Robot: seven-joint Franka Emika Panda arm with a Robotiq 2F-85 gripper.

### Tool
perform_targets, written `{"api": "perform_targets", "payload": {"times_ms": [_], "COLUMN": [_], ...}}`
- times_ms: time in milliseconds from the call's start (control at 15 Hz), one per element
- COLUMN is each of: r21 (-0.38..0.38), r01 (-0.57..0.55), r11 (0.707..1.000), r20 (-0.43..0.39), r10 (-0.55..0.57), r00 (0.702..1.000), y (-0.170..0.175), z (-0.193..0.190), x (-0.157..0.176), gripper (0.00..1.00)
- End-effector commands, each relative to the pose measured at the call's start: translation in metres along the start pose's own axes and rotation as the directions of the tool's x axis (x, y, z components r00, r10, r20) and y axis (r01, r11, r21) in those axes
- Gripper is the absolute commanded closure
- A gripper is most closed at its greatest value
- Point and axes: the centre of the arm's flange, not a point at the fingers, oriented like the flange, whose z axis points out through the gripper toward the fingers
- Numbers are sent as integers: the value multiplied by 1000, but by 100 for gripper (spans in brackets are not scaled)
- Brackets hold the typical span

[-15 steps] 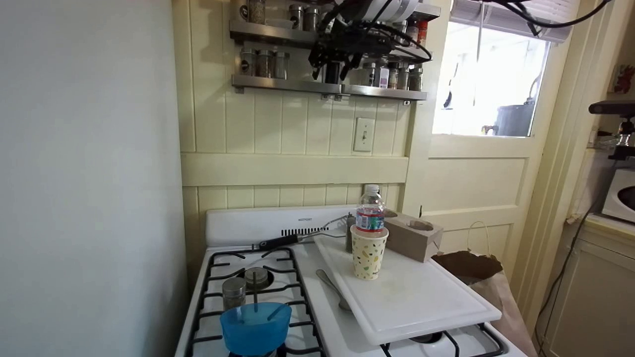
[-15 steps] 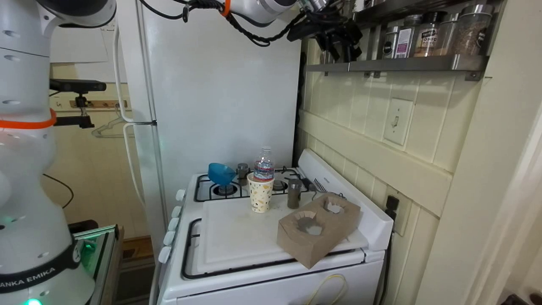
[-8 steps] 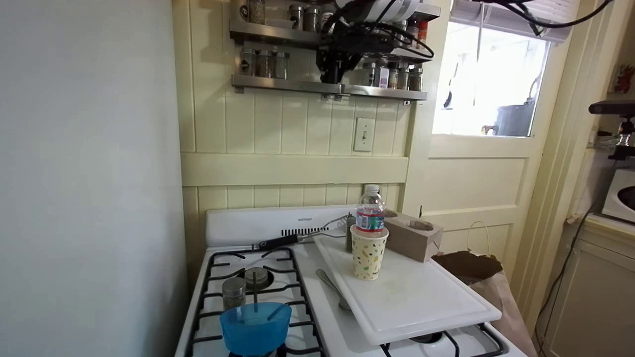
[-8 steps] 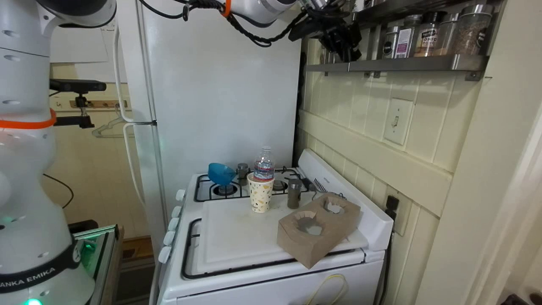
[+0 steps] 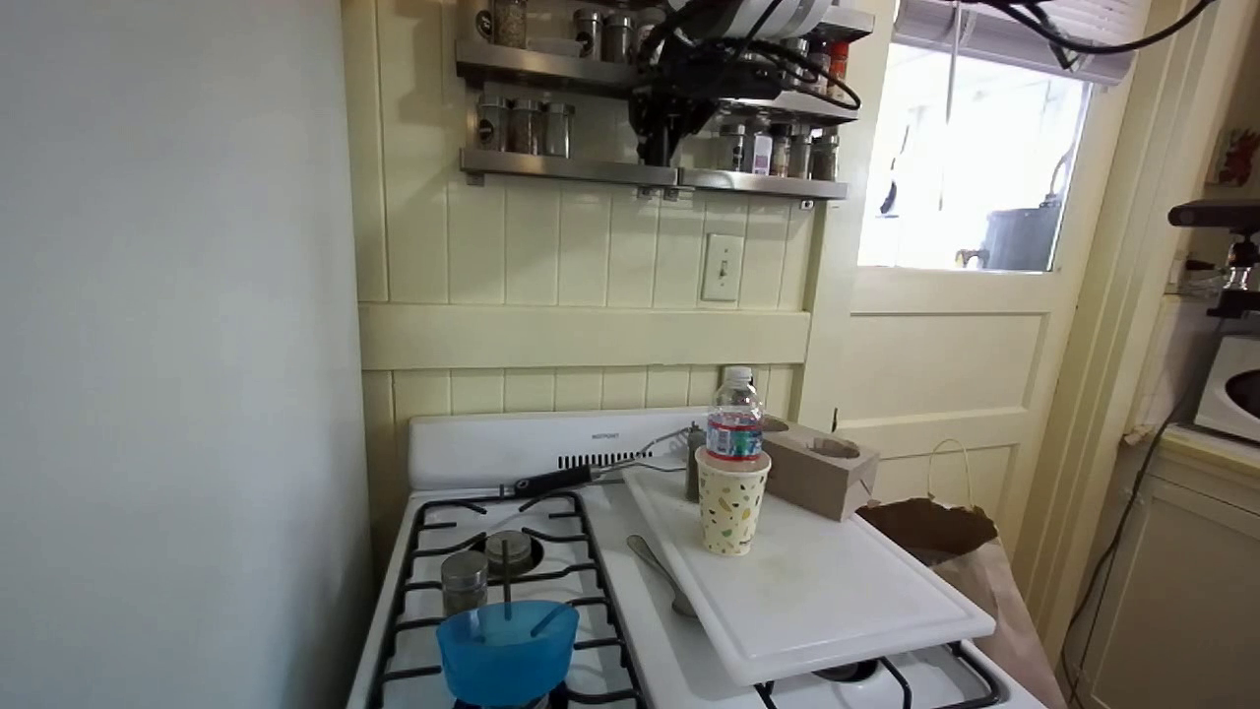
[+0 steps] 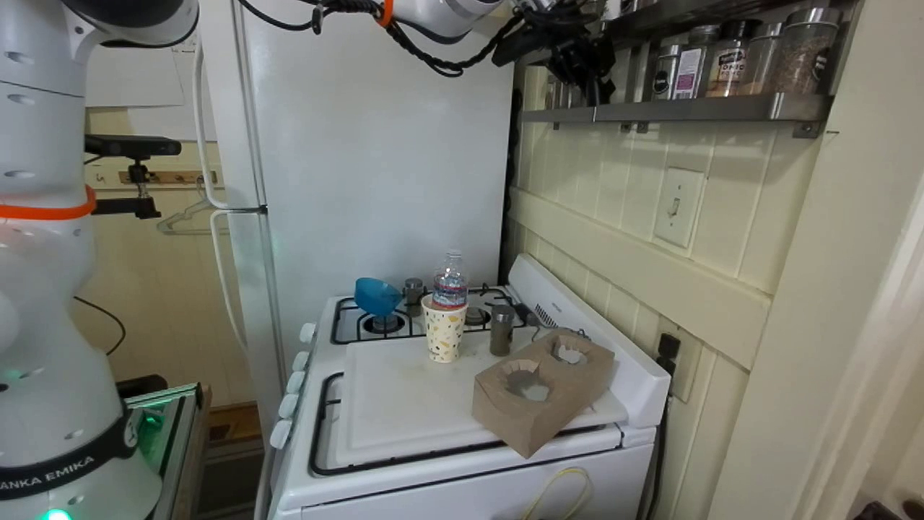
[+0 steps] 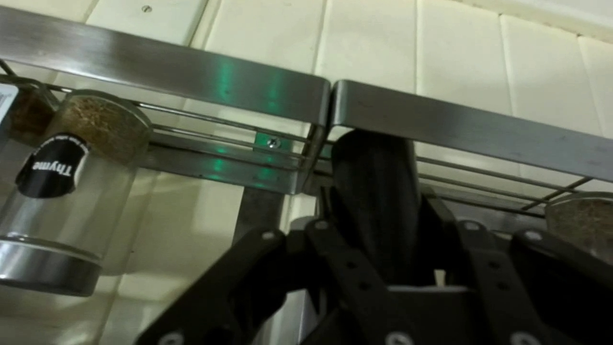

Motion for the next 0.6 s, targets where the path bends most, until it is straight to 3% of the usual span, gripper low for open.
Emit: {"api": "perform_targets", "payload": {"times_ms": [0, 533], "r21": [22, 52], "r01": [-9, -34], "r11": [1000, 998], "r20": [3, 26], "r10": [9, 32], "r00": [1000, 999], "y": [-3, -6], "z": [2, 3], "x": [6, 5], "gripper": [81, 81]}}
